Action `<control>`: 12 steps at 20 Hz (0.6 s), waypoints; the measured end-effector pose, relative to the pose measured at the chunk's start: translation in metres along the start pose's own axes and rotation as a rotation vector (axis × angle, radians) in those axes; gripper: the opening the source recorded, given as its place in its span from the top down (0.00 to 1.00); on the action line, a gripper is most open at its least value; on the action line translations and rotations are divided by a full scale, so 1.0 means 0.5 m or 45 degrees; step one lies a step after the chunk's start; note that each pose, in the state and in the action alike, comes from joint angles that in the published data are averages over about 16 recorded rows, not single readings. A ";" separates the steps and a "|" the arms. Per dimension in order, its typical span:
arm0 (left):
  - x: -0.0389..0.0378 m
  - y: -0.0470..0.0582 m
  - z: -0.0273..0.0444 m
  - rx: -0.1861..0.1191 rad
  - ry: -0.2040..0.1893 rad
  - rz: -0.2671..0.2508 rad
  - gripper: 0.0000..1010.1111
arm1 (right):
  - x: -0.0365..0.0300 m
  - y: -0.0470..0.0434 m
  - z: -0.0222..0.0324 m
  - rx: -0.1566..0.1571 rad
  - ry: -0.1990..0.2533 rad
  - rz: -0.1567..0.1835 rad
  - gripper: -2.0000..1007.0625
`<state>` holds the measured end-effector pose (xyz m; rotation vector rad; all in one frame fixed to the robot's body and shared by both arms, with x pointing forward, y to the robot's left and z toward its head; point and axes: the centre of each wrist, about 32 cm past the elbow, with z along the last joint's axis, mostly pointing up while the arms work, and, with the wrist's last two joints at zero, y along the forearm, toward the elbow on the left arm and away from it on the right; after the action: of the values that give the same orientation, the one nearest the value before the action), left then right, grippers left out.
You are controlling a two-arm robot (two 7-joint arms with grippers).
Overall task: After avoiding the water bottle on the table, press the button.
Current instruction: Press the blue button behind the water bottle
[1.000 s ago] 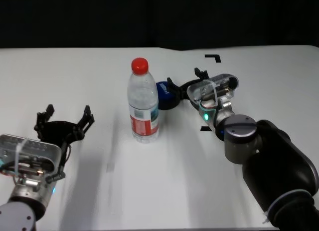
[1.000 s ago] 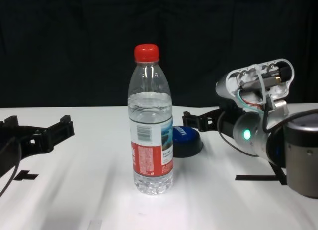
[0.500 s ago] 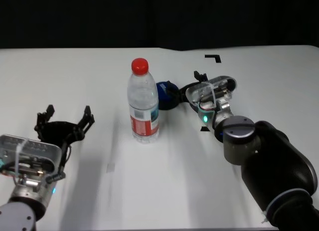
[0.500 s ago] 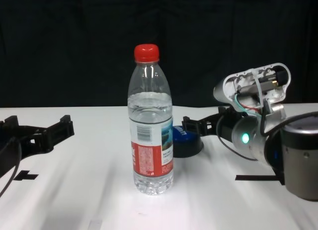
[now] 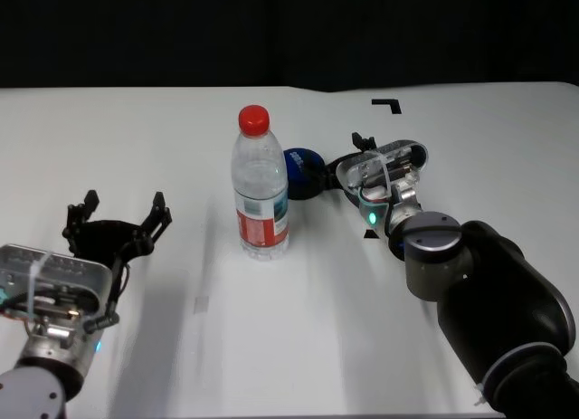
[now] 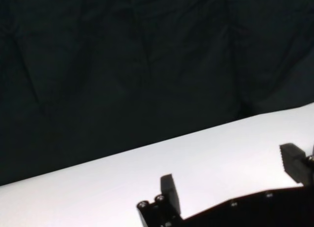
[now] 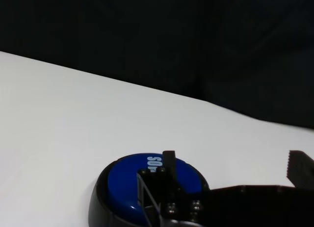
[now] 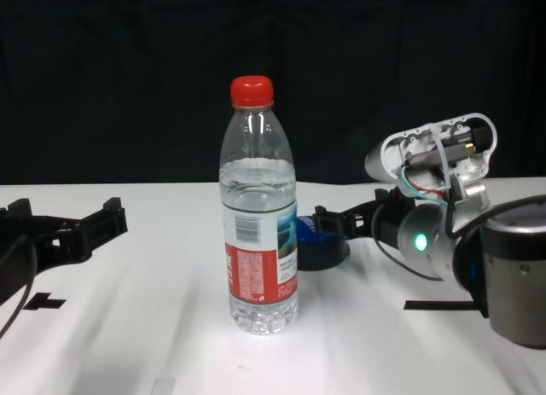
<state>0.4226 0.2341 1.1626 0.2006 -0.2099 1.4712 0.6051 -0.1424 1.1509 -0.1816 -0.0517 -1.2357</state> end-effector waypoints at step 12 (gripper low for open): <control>0.000 0.000 0.000 0.000 0.000 0.000 0.01 | -0.004 0.004 -0.004 -0.023 -0.006 0.009 0.00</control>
<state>0.4226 0.2341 1.1626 0.2006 -0.2099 1.4712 0.6063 -0.1403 1.1485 -0.2003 -0.0434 -1.2293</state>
